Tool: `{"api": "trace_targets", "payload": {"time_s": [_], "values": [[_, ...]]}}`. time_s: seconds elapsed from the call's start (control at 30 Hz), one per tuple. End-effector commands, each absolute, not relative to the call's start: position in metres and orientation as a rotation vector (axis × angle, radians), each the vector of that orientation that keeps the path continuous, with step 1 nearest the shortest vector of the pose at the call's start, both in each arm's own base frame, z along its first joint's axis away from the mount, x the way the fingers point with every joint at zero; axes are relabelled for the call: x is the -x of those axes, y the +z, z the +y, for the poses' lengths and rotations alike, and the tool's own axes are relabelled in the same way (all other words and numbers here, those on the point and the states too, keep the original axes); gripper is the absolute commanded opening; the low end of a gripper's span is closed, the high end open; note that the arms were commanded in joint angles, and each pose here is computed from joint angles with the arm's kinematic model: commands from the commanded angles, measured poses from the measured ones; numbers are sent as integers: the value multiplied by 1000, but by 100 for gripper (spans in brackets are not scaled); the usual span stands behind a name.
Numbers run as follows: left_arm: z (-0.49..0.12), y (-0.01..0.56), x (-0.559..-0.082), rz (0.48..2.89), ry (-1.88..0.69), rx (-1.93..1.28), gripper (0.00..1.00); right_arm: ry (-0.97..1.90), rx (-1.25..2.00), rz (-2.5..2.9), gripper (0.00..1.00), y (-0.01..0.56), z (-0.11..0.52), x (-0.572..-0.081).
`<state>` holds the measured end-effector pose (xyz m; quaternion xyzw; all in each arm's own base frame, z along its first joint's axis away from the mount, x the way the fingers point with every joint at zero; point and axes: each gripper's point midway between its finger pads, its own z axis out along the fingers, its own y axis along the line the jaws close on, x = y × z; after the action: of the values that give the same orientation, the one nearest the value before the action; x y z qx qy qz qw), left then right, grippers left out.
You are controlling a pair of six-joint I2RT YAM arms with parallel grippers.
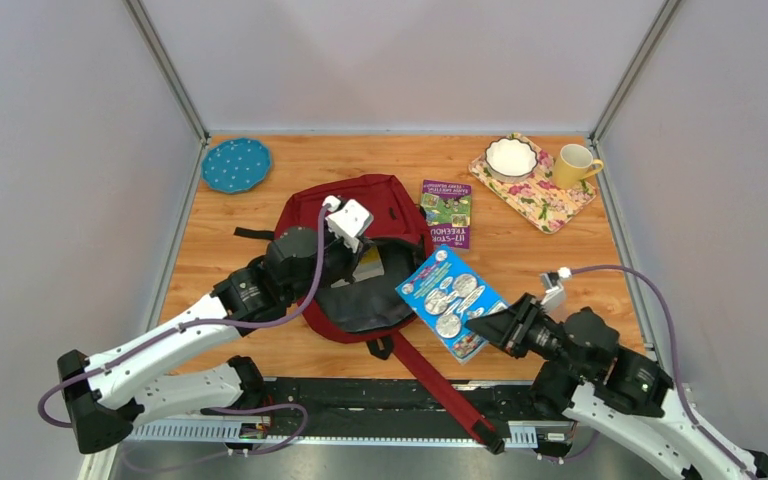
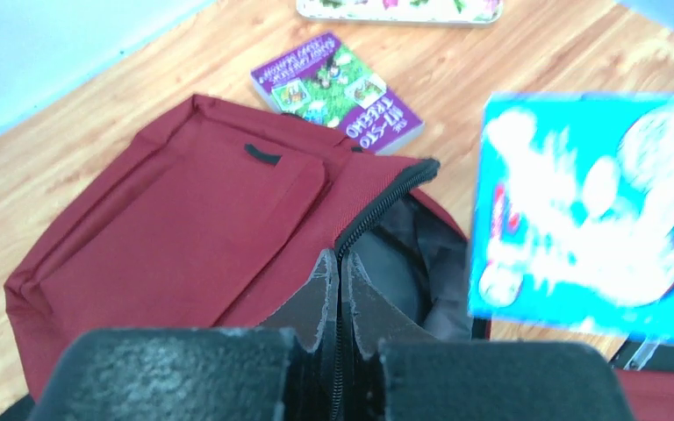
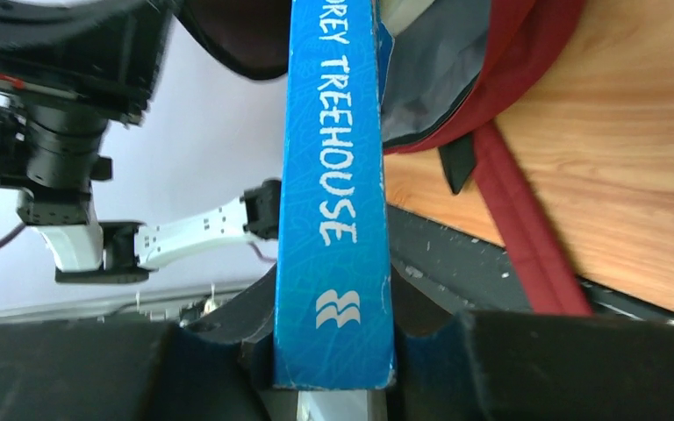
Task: Pack the student bag
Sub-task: Place the book in the student bag.
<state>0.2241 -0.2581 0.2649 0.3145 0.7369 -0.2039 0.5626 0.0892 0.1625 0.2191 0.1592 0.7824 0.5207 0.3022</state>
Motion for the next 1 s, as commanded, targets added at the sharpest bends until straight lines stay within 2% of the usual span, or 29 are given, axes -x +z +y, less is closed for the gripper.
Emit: {"api": "trace_targets", "payload": {"time_s": [0.0,0.2,0.23,0.3,0.43,0.57,0.73,0.83,0.93,0.97], "values": [[-272,330,-217,1503,-640,-662,0,1707,-275,2011,0,258,214,-78],[-272,335,-210,1429,-680,-666,0,1850,-388,1977,0,247,253,-100],[-272,332,-210,1436,-678,-673,0,1867,-426,1979,0,231,257,-104],[-271,325,-211,1456,-668,-674,0,1971,-453,1883,0,248,266,-112],[-271,317,-210,1472,-685,-658,0,1920,-417,1958,0,246,287,-121],[-273,312,-209,1485,-696,-666,0,2009,-459,1854,0,262,304,-137],[-272,312,-208,1487,-703,-654,0,1922,-497,1894,0,246,333,-169],[-272,313,-207,1487,-710,-657,0,1935,-606,1863,0,231,347,-191],[-269,309,-208,1521,-706,-628,0,2003,-616,1730,0,251,360,-210],[-263,305,-214,1553,-674,-587,0,1987,-628,1753,0,238,369,-217]]}}
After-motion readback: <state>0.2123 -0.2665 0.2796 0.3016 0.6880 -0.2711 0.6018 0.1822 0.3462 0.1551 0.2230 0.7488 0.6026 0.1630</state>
